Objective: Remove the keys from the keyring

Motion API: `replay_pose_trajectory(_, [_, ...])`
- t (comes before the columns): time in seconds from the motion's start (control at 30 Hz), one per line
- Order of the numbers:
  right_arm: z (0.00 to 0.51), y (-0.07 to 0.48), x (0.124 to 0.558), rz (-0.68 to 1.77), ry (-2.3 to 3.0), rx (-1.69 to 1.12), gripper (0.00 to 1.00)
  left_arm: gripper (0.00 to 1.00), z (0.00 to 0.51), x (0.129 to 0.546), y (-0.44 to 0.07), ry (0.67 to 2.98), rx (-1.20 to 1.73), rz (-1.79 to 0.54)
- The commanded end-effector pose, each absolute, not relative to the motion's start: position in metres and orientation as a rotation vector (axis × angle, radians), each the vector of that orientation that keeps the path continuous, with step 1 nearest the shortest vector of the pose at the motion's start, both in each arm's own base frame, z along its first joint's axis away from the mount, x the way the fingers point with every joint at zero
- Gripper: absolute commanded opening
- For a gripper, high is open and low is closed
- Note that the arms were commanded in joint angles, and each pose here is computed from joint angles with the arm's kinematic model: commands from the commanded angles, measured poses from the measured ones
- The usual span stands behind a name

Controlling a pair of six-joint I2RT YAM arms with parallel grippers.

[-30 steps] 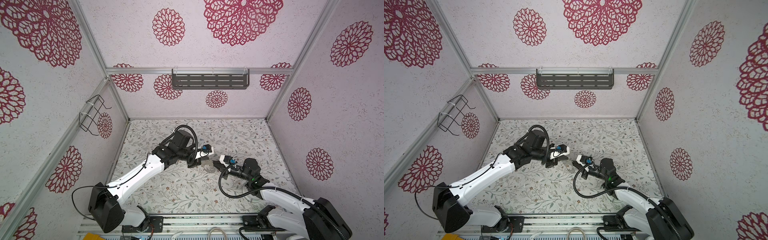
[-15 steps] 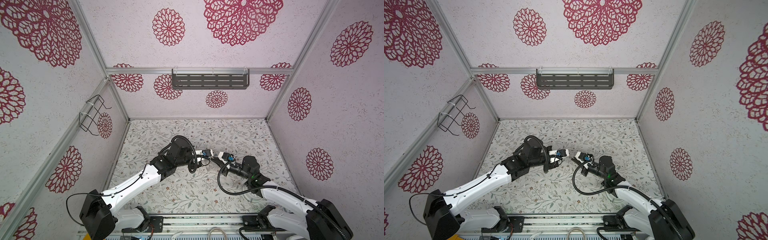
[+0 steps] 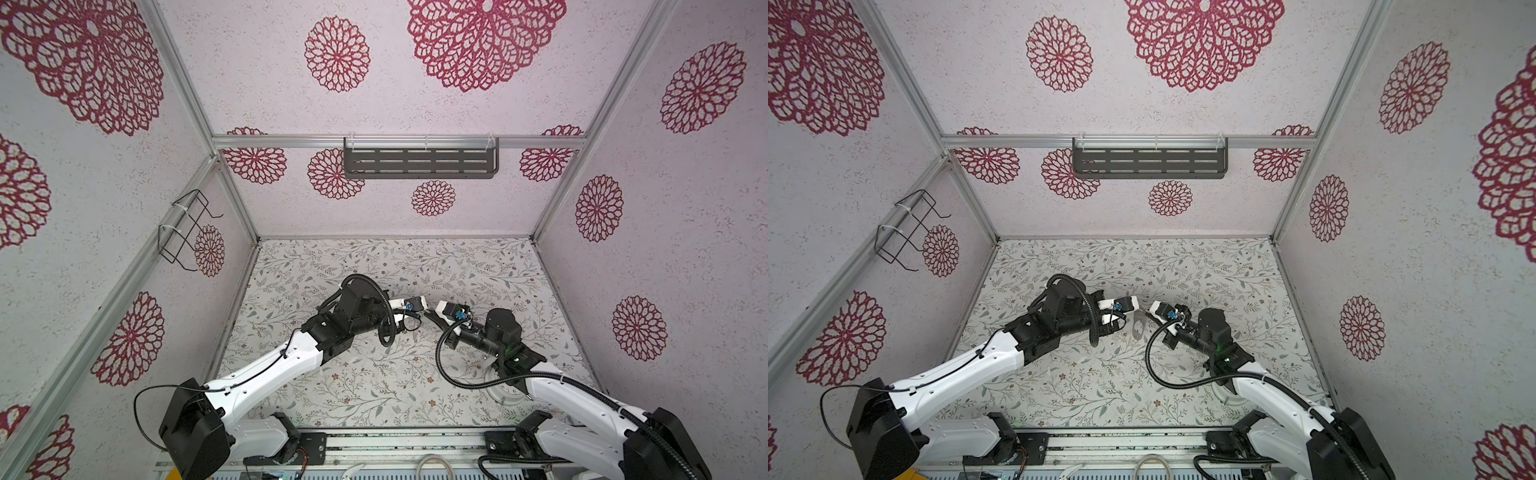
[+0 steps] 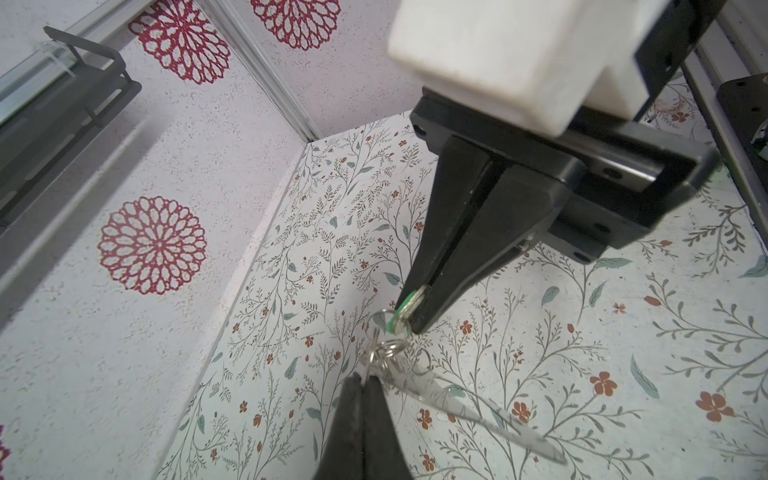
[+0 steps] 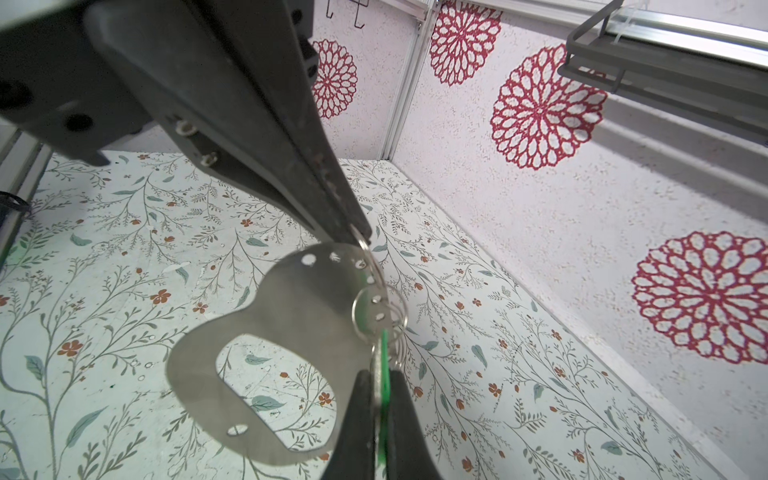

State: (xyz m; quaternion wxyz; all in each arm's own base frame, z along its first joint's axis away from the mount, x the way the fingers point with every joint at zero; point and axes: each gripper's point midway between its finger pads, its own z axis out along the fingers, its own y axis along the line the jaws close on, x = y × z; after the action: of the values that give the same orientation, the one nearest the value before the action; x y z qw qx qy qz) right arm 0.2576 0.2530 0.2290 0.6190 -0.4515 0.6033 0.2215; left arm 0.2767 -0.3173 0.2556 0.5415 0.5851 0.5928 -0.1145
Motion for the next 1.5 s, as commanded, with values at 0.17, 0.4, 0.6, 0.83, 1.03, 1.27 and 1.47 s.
replay_pose_trajectory(0.17, [0.26, 0.245, 0.265, 0.403, 1.334, -1.019, 0.0, 0.0, 0.275, 0.283, -0.317, 1.384, 1.326, -0.254])
replay_pose_trajectory(0.4, [0.28, 0.246, 0.265, 0.39, 1.289, -1.024, 0.0, 0.0, 0.269, 0.286, -0.319, 1.417, 1.33, -0.256])
replay_pose_trajectory(0.6, [0.293, 0.249, 0.263, 0.4, 1.261, -1.025, 0.0, 0.0, 0.267, 0.286, -0.32, 1.433, 1.341, -0.266])
replay_pose_trajectory(0.83, [0.281, 0.251, 0.264, 0.418, 1.305, -1.044, 0.0, 0.0, 0.27, 0.286, -0.32, 1.43, 1.332, -0.266])
replay_pose_trajectory(1.03, [0.263, 0.255, 0.271, 0.434, 1.368, -1.062, 0.0, 0.0, 0.279, 0.28, -0.323, 1.391, 1.33, -0.309])
replay_pose_trajectory(1.27, [0.254, 0.267, 0.272, 0.493, 1.402, -1.122, 0.0, 0.0, 0.285, 0.275, -0.324, 1.351, 1.314, -0.334])
replay_pose_trajectory(1.47, [0.248, 0.267, 0.266, 0.527, 1.418, -1.124, 0.0, 0.0, 0.287, 0.285, -0.317, 1.363, 1.261, -0.268])
